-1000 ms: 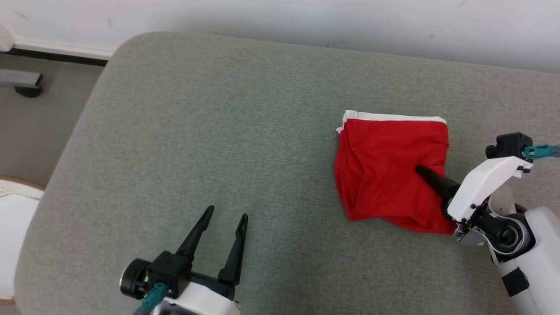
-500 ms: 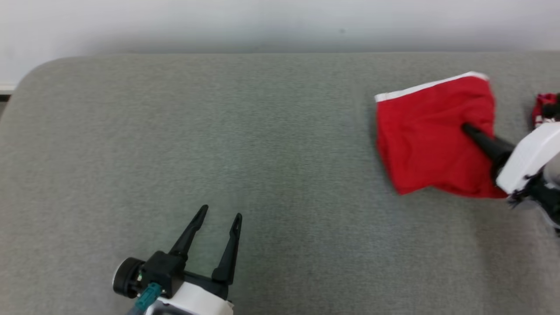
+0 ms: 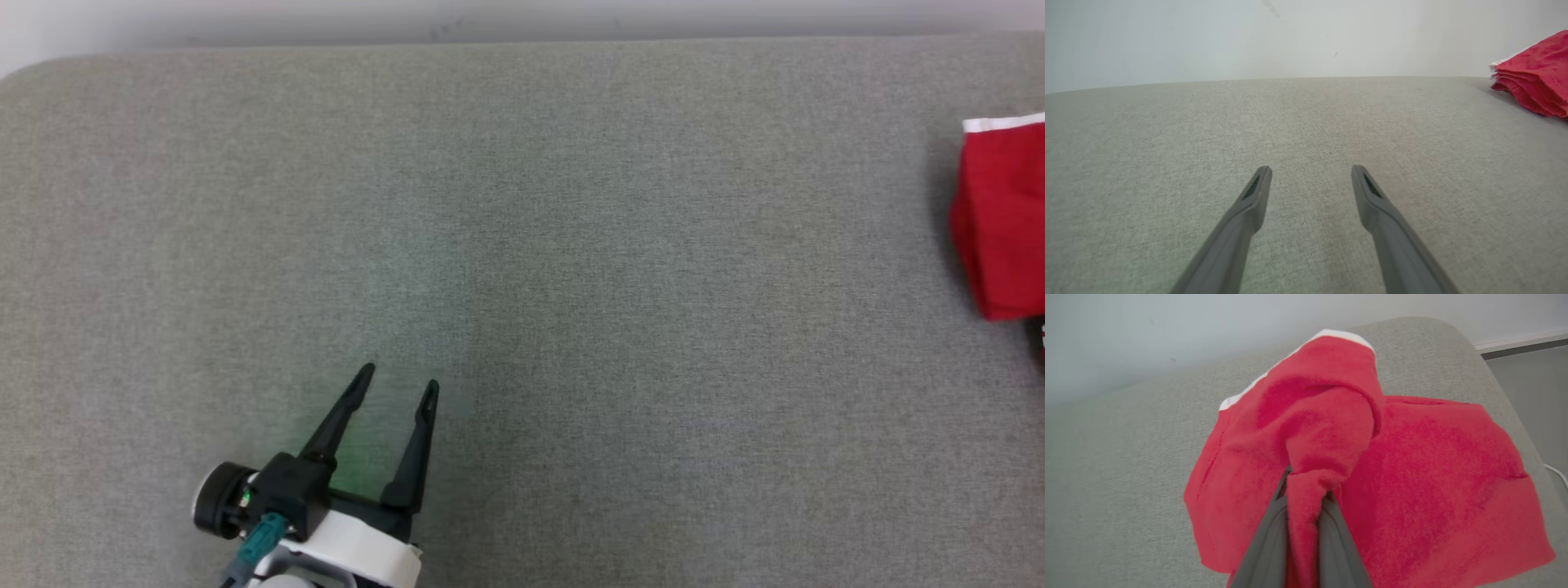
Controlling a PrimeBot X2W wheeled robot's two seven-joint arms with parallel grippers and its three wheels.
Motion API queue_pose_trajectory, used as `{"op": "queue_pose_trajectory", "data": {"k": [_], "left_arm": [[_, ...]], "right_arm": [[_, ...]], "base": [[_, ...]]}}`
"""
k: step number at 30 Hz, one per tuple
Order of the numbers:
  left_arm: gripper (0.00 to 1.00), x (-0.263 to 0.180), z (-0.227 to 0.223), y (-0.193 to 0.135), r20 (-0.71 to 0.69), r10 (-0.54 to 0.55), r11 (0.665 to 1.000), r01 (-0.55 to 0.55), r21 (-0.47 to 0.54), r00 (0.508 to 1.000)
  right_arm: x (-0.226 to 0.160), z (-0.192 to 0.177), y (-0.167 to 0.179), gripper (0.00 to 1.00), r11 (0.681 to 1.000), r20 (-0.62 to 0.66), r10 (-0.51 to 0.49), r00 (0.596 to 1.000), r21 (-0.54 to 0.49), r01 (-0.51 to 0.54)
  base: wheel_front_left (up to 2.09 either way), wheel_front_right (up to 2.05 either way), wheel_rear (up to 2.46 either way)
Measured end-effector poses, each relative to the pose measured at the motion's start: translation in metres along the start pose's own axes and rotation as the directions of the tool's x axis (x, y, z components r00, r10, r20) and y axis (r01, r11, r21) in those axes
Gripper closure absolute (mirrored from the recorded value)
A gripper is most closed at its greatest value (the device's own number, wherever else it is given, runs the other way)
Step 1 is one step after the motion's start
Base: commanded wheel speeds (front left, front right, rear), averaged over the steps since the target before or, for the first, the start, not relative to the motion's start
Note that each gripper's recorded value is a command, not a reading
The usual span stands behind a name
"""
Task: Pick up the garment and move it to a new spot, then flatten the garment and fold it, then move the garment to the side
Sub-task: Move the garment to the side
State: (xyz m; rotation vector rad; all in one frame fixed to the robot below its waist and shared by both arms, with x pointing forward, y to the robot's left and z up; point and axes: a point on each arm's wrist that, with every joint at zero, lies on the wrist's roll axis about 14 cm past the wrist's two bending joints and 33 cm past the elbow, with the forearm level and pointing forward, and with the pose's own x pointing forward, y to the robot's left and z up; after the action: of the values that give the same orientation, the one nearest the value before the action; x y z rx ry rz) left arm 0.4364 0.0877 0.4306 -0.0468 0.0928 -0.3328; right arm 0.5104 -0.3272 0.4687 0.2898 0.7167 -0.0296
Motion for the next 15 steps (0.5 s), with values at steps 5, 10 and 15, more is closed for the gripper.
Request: {"op": "queue_pose_trajectory", "data": {"k": [5,10,15], "left_arm": [[0.0,-0.002,-0.004,0.006,-0.01,0.015,1.0,-0.015,0.005,1.0],[0.0,-0.002,-0.001,0.01,-0.004,0.027,1.0,-0.027,0.008,1.0],[0.0,-0.007,0.011,0.014,0.023,0.052,0.999,-0.053,0.014,0.998]], "right_arm": [[-0.004,0.0,-0.049,0.07,0.981,-0.014,-0.186,0.982,-0.063,0.185],[-0.017,0.018,-0.084,0.0,0.912,0.091,-0.348,0.933,-0.198,0.36],[-0.034,0.052,-0.07,0.0,0.884,0.293,-0.316,0.902,-0.254,0.392]], "base": [[0.0,0.0,0.0],[0.0,0.0,0.0],[0.0,0.0,0.0]]}}
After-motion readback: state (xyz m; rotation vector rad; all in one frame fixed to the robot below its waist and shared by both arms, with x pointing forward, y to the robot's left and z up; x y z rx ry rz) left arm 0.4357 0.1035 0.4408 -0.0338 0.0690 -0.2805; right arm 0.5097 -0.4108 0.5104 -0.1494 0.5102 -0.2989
